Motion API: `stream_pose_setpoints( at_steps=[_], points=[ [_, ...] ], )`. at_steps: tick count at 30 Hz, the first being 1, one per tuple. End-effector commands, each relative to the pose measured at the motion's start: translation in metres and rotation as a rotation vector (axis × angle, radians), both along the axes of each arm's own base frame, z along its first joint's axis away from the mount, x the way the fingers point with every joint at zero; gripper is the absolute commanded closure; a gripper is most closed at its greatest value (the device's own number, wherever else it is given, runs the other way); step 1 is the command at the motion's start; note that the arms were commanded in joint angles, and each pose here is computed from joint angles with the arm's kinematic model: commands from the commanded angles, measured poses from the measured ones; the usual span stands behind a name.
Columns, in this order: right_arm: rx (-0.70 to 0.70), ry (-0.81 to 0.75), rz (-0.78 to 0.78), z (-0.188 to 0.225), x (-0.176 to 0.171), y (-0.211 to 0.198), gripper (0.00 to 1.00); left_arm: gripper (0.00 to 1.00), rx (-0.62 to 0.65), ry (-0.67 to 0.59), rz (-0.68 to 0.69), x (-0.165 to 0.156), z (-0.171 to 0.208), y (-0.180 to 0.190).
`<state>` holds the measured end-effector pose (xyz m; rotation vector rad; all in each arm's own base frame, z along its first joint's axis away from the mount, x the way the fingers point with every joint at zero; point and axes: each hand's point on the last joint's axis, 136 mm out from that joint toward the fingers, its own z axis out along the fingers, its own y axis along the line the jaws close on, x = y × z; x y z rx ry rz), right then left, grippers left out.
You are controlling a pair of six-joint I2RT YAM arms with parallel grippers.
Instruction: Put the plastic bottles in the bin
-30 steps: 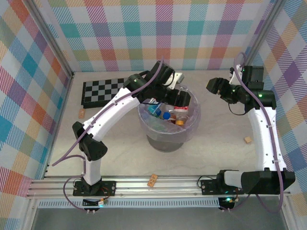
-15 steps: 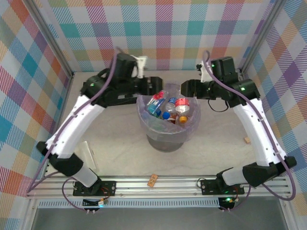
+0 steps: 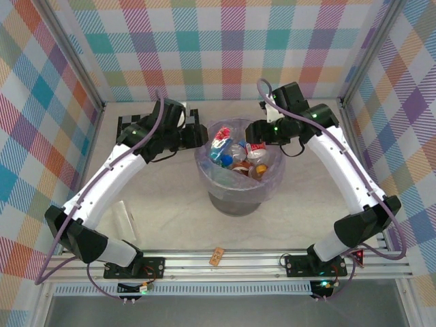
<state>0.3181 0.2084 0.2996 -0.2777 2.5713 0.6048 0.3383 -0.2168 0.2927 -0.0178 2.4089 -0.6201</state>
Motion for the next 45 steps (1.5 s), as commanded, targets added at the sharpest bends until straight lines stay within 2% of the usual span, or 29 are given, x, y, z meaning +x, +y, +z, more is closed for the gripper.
stream_pose_setpoints(
  at_steps=[1, 4, 7, 9, 13, 16, 19, 22, 29, 35, 39, 40, 45],
  points=[
    [0.011, -0.031, 0.011, 0.015, -0.007, -0.001, 0.4, 0.38, -0.09, -0.024, 0.0, 0.003, 0.01, -0.008],
    [0.007, -0.096, -0.014, 0.039, -0.007, -0.013, 0.35, 0.41, -0.144, -0.006, -0.018, 0.003, 0.007, -0.018],
    [-0.014, -0.105, -0.11, 0.047, -0.001, -0.046, 0.33, 0.42, -0.167, 0.021, -0.038, 0.001, 0.002, -0.026],
    [0.011, -0.066, -0.166, 0.043, 0.0, -0.066, 0.34, 0.44, -0.16, 0.022, -0.039, 0.001, 0.0, -0.027],
    [0.02, 0.009, -0.237, 0.024, -0.006, -0.096, 0.37, 0.56, -0.163, 0.014, -0.057, 0.0, 0.002, -0.035],
    [0.031, 0.058, -0.239, 0.012, -0.014, -0.1, 0.39, 0.63, -0.16, 0.017, -0.09, -0.001, 0.0, -0.05],
    [0.074, 0.091, -0.24, 0.008, -0.022, -0.101, 0.41, 0.65, -0.162, 0.029, -0.12, 0.0, -0.002, -0.065],
    [0.075, 0.1, -0.287, 0.009, -0.028, -0.12, 0.42, 0.69, -0.191, 0.03, -0.14, 0.002, -0.001, -0.08],
    [0.053, 0.102, -0.389, 0.018, -0.047, -0.158, 0.45, 0.71, -0.215, 0.028, -0.218, 0.008, -0.002, -0.132],
    [0.017, 0.154, -0.404, 0.01, -0.072, -0.162, 0.46, 0.71, -0.23, 0.019, -0.224, 0.021, -0.005, -0.15],
    [0.017, 0.199, -0.407, 0.0, -0.082, -0.161, 0.47, 0.71, -0.22, 0.007, -0.227, 0.024, -0.004, -0.15],
    [0.017, 0.21, -0.407, -0.004, -0.084, -0.161, 0.47, 0.68, -0.218, -0.003, -0.228, 0.024, -0.002, -0.149],
    [0.09, 0.256, -0.374, -0.018, -0.083, -0.146, 0.54, 0.35, -0.231, -0.047, -0.227, 0.023, 0.019, -0.136]
  ],
)
